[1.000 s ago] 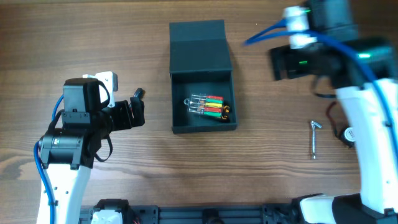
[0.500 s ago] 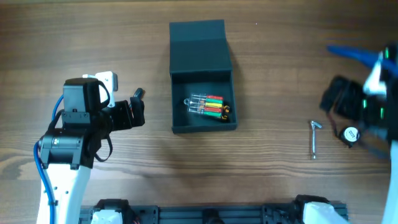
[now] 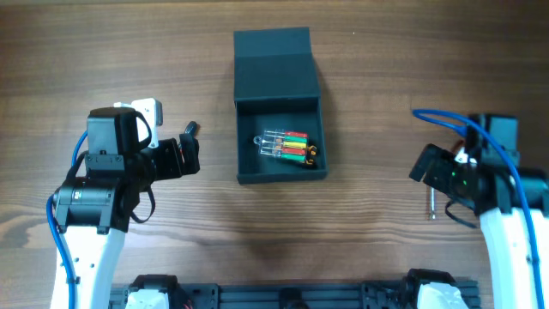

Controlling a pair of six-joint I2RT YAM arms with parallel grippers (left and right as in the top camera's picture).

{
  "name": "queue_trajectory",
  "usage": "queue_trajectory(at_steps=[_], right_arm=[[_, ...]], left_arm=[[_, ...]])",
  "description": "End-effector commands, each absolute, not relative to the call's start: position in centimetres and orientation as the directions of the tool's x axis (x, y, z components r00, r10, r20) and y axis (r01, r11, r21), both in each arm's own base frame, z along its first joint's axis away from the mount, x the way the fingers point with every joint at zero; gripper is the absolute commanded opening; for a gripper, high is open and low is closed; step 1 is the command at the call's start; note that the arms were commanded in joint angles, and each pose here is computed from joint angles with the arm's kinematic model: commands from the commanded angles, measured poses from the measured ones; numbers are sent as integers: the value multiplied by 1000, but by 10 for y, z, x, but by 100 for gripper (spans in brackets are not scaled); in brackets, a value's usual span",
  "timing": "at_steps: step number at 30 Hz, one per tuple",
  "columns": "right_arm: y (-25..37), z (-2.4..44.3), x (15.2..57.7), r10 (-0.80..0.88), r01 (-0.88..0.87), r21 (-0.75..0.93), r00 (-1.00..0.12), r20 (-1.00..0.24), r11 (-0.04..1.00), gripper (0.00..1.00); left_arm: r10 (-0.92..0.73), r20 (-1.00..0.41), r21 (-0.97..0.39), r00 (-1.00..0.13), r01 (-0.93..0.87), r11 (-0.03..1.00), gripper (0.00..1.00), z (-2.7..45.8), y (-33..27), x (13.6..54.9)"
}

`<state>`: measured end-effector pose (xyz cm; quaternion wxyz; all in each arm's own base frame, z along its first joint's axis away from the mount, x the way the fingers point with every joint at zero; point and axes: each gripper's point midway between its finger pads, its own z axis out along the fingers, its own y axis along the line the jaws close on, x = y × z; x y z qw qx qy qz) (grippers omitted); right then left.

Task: Pack container
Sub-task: 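Move the right gripper over the small silver wrench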

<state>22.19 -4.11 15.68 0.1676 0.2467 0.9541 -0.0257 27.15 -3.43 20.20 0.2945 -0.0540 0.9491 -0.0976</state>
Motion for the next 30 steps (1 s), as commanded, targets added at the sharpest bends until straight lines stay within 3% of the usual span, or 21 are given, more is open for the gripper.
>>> queue_trajectory(at_steps=[1, 11, 21, 30], right_arm=[[-53, 121, 229, 477, 508, -51, -835, -275, 860, 100], [-59, 54, 235, 539, 560, -80, -820, -194, 824, 100], [-84, 45, 236, 501, 514, -16, -843, -193, 858, 100], [-93, 25, 229, 487, 493, -24, -865, -116, 870, 99]], left_arm=[[-144, -569, -202, -810, -32, 979, 100, 209, -32, 274], [-144, -561, -202, -815, -34, 979, 100, 208, -32, 272], [-144, -560, -202, -816, -34, 979, 100, 207, -32, 272], [-144, -561, -202, -815, -34, 979, 100, 208, -32, 272]])
